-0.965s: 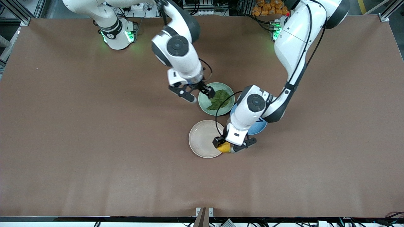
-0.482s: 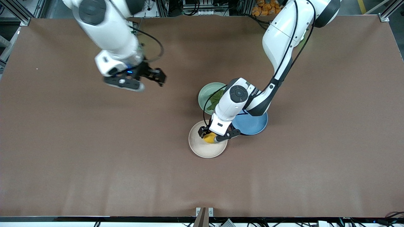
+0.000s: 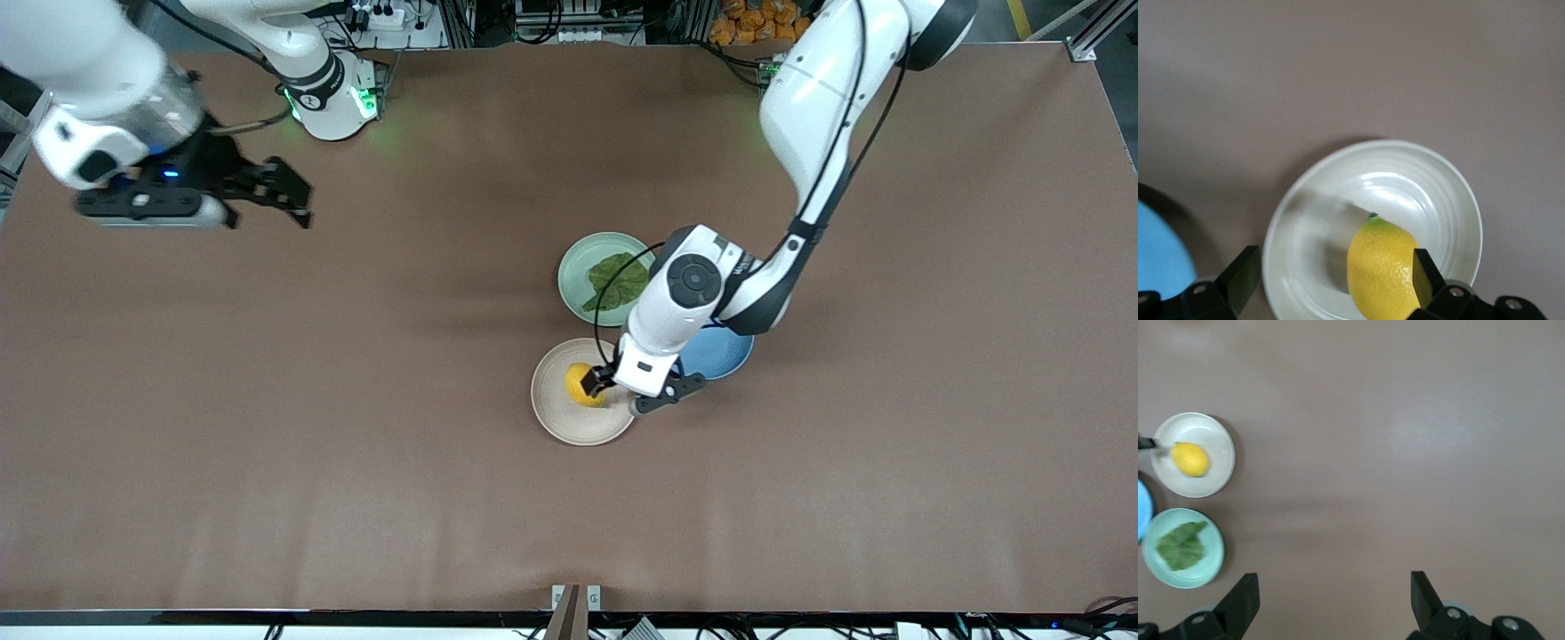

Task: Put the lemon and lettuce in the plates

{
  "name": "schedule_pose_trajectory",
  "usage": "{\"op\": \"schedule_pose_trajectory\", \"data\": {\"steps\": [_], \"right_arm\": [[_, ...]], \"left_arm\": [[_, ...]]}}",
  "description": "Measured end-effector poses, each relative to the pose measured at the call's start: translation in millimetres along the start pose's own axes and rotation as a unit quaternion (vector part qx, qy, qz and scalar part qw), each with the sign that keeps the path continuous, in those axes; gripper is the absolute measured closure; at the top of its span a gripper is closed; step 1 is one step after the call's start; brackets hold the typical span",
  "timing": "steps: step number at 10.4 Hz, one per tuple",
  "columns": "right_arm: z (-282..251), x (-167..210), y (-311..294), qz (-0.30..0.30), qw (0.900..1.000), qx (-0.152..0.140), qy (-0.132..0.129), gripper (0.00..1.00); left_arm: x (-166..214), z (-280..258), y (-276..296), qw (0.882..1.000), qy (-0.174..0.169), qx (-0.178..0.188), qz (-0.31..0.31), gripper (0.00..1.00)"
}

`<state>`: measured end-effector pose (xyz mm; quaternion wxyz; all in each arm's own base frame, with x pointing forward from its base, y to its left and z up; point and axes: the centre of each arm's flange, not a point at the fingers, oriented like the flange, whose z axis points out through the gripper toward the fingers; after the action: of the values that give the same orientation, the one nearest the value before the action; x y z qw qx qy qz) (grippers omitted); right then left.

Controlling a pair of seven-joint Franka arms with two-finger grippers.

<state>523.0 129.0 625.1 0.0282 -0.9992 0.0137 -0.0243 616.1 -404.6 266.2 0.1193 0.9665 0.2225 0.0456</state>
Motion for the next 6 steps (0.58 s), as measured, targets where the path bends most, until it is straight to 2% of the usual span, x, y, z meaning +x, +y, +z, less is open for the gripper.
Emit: {"op": "schedule_pose_trajectory", "data": {"steps": [3,6], "right_arm": [[-10,13,61,-0.013,1.0,-0.004,0.009,0.0],[-34,18,121,-0.047,0.998,-0.009,0.03,0.0]], "left_arm": [[62,-65,-42,0.998,0.018,0.044,-0.031,0.0],[125,-89,-119,0.994,0.039,0.071,-0.079,0.0]]}}
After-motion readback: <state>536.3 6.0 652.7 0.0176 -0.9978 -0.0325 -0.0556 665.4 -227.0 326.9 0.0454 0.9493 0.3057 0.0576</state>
